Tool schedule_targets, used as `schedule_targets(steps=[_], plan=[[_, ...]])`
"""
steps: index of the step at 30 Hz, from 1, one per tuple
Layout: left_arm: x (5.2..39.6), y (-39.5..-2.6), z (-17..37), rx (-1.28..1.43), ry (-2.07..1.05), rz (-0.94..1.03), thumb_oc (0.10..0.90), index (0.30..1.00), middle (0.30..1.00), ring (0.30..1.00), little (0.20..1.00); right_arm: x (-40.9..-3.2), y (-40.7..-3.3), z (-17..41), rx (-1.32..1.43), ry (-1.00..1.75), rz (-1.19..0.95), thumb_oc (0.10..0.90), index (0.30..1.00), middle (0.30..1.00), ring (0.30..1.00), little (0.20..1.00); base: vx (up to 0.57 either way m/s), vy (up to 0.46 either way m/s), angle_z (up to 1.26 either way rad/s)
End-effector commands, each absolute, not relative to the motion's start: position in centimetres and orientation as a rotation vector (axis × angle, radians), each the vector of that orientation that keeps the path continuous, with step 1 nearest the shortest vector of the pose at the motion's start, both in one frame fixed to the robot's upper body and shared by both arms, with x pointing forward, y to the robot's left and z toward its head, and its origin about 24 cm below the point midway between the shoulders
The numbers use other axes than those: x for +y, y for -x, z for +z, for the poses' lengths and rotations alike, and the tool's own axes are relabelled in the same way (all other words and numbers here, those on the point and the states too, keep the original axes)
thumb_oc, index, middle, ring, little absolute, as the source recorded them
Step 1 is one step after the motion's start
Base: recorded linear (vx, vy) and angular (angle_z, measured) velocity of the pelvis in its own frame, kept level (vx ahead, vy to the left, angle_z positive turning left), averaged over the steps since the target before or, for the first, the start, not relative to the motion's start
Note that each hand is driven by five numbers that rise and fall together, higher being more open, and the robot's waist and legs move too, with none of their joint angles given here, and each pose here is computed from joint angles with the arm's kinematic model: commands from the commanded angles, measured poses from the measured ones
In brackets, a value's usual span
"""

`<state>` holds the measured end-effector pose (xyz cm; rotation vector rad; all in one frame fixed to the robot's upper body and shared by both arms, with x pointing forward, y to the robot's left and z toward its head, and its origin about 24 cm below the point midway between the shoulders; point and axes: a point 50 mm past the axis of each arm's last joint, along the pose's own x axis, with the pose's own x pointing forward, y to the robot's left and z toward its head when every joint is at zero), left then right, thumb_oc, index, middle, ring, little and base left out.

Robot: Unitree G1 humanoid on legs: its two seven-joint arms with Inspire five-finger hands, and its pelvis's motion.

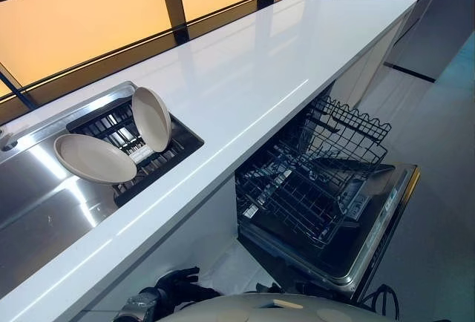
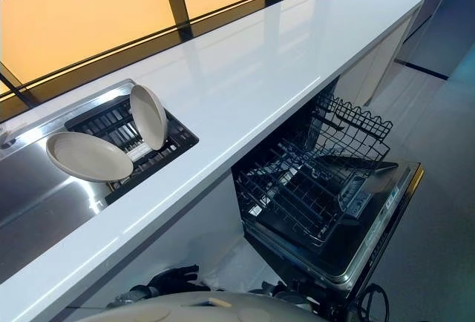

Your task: Pick up plates and place into dishwasher.

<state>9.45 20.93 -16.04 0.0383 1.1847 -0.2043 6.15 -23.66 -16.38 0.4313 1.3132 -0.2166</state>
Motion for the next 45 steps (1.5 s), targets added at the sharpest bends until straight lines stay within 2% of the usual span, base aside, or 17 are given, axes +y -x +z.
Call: schedule_targets(steps=[1, 14, 17, 23, 25, 28, 35, 45], plan=[[20.3, -11.3, -15.7, 1.139, -0.060, -0.271, 0.800, 0.900, 0.900, 0.900, 0.900, -21.8, -7.2, -16.6, 1.334, -0.440, -0.113, 0.800, 0.900, 0.900, 0.900, 0.900, 0.00, 0.000, 0.00], [20.2, -11.0, -15.8, 1.151, -0.023, -0.282, 0.800, 0.900, 0.900, 0.900, 0.900, -21.8, -7.1, -16.6, 1.338, -0.439, -0.111, 0.800, 0.900, 0.900, 0.900, 0.900, 0.00, 0.000, 0.00], [19.8, -11.1, -15.7, 1.145, 0.070, -0.294, 0.800, 0.900, 0.900, 0.900, 0.900, -21.7, -7.2, -16.6, 1.336, -0.441, -0.113, 0.800, 0.900, 0.900, 0.900, 0.900, 0.00, 0.000, 0.00], [18.2, -12.8, -14.3, 1.045, 0.546, -0.339, 0.800, 0.900, 0.900, 0.900, 0.900, -21.9, -7.7, -16.5, 1.328, -0.447, -0.119, 0.800, 0.900, 0.900, 0.900, 0.900, 0.00, 0.000, 0.00], [17.0, -14.7, -12.3, 0.902, 0.793, -0.452, 0.800, 0.900, 0.900, 0.900, 0.900, -22.6, -7.8, -16.2, 1.318, -0.459, -0.129, 0.800, 0.900, 0.900, 0.900, 0.900, -0.03, -0.017, 0.00], [16.5, -15.9, -10.3, 0.764, 0.941, -0.590, 0.800, 0.900, 0.900, 0.900, 0.900, -23.3, -7.7, -16.1, 1.316, -0.474, -0.139, 0.800, 0.900, 0.900, 0.900, 0.900, 0.00, -0.009, 0.01], [15.5, -17.0, -7.1, 0.451, 1.158, -0.814, 0.800, 0.900, 0.900, 0.900, 0.900, -23.6, -7.4, -16.0, 1.317, -0.479, -0.126, 0.800, 0.900, 0.900, 0.900, 0.900, 0.00, -0.009, 0.00], [10.7, -18.4, -0.2, 0.082, 1.455, -1.290, 0.800, 0.900, 0.900, 0.900, 0.900, -22.9, -7.4, -16.2, 1.325, -0.479, -0.105, 0.800, 0.900, 0.900, 0.900, 0.900, 0.00, 0.000, 0.00]])
